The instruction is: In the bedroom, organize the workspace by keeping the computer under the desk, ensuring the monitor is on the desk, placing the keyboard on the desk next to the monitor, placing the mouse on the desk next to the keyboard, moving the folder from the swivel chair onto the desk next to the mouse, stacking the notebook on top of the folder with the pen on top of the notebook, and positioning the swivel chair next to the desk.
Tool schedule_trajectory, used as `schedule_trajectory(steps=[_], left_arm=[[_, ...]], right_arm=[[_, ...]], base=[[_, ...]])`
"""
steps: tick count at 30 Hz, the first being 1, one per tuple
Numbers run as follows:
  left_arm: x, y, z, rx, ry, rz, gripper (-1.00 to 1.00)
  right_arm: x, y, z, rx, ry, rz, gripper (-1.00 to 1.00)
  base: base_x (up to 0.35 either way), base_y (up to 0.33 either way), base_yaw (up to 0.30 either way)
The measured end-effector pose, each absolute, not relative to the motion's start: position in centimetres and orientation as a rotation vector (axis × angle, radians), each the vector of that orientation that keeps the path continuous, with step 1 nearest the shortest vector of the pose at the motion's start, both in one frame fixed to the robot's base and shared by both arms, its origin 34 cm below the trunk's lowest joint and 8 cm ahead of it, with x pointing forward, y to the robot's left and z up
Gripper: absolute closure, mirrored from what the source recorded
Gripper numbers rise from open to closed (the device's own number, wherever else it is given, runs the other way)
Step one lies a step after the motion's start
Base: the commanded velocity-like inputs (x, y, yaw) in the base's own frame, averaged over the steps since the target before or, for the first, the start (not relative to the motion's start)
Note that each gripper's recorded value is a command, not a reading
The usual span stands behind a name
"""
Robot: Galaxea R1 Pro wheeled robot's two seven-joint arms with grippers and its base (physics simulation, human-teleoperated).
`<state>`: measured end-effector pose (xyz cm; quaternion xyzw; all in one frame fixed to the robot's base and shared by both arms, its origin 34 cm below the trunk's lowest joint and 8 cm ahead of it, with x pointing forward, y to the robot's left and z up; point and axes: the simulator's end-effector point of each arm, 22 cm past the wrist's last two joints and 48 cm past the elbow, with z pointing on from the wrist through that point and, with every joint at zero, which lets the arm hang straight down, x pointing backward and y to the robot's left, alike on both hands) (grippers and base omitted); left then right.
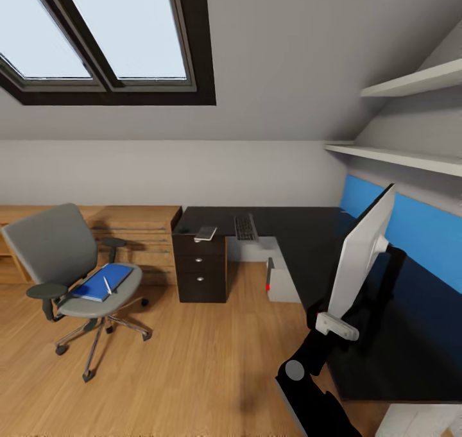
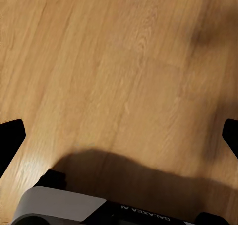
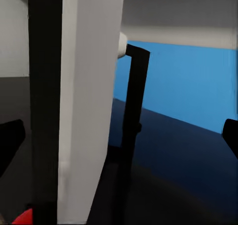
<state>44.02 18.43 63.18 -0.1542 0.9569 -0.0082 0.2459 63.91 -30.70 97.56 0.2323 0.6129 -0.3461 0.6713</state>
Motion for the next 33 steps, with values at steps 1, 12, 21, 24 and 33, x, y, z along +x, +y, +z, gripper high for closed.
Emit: schedule_trajectory(steps=[1, 12, 21, 24, 33], left_arm=[[44.01, 18.42, 63.17, -0.421, 2.611, -0.022, -1.00], [44.04, 18.43, 63.19, -0.420, 2.610, -0.022, -1.00], [44.03, 18.47, 63.21, -0.423, 2.610, -0.022, -1.00], [44.02, 18.48, 63.21, -0.424, 2.609, -0.022, -1.00], [44.04, 18.46, 63.21, -0.423, 2.610, -0.022, -1.00]], right_arm=[[63.90, -30.71, 97.56, 0.524, 1.381, -0.780, -1.00], [63.90, -30.77, 97.58, 0.523, 1.380, -0.781, -1.00], [63.92, -30.68, 97.54, 0.521, 1.382, -0.778, -1.00], [63.93, -30.65, 97.53, 0.520, 1.382, -0.778, -1.00], [64.02, -30.31, 97.73, 0.513, 1.376, -0.769, -1.00]], base=[[-0.172, -0.083, 0.000], [-0.149, -0.135, 0.000], [-0.032, 0.014, 0.000], [-0.001, 0.263, 0.000], [0.000, 0.098, 0.000]])
